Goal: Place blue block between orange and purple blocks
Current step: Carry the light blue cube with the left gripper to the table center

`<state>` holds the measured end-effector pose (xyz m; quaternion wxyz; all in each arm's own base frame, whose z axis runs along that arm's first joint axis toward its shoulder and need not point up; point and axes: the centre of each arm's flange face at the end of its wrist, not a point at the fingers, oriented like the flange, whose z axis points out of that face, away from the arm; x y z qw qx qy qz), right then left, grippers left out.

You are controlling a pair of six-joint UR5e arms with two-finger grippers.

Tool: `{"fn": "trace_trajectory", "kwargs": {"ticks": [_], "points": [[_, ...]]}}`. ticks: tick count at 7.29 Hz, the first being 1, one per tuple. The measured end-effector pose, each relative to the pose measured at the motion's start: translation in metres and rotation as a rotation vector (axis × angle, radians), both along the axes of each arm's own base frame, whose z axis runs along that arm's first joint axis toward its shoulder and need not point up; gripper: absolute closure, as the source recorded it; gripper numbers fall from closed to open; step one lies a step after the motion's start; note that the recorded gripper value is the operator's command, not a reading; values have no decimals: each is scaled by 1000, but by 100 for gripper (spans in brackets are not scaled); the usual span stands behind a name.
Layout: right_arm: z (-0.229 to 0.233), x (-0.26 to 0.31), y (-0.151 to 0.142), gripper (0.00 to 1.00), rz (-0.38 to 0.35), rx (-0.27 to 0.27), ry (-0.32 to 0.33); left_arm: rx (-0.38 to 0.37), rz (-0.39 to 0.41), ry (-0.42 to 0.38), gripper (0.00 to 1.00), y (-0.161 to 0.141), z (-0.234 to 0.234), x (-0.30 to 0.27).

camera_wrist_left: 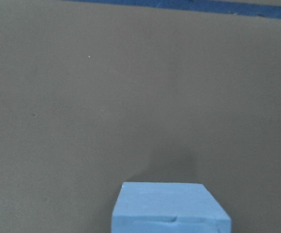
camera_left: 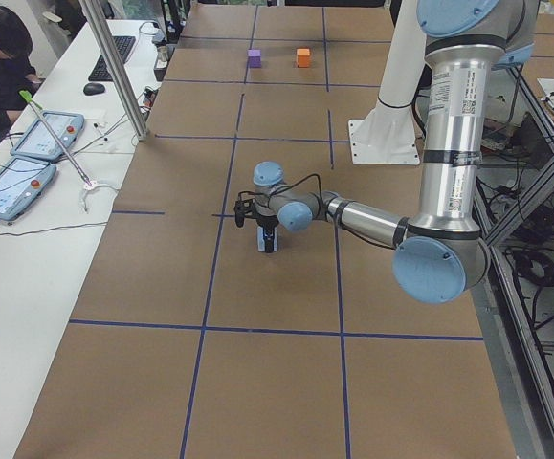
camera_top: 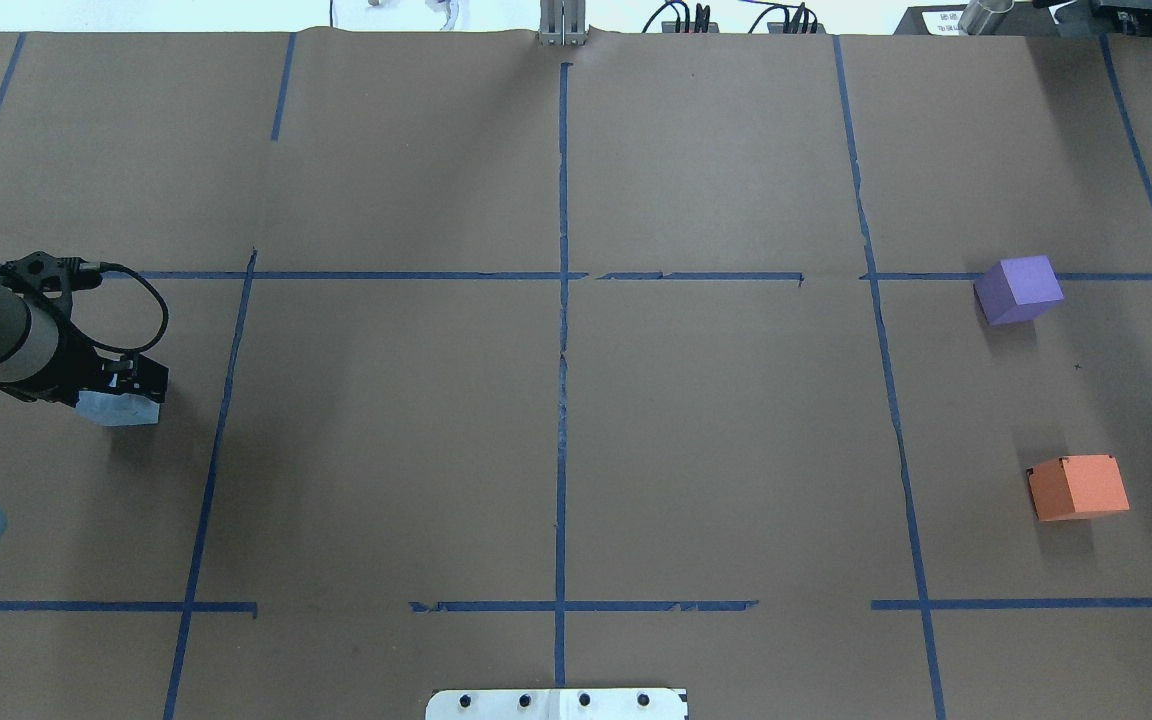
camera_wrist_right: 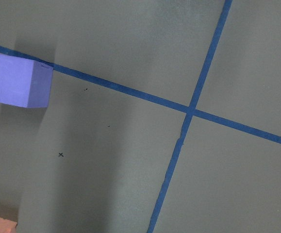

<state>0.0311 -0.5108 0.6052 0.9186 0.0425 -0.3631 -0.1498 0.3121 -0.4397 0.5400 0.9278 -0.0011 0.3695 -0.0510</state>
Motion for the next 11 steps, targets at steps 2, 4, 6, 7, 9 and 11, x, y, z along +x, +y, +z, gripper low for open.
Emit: {"fn": "trace_trajectory", "kwargs": {"ticks": [2, 4, 6, 7, 9, 11], "points": [[0, 0, 0, 0, 0, -1, 0, 3, 7, 11, 74, 0, -7, 2], [1, 0, 1, 0, 0, -1, 0, 31, 6, 42, 69, -12, -49, 12], [1, 0, 1, 0, 0, -1, 0, 57, 2, 65, 66, -54, -156, 57], [1, 0, 1, 0, 0, -1, 0, 60, 14, 75, 65, -68, -216, 88], [1, 0, 1, 0, 0, -2, 0, 35, 10, 100, 62, -65, -307, 169], [1, 0, 1, 0, 1, -3, -1, 33, -37, 71, 38, -42, -371, 270]]}}
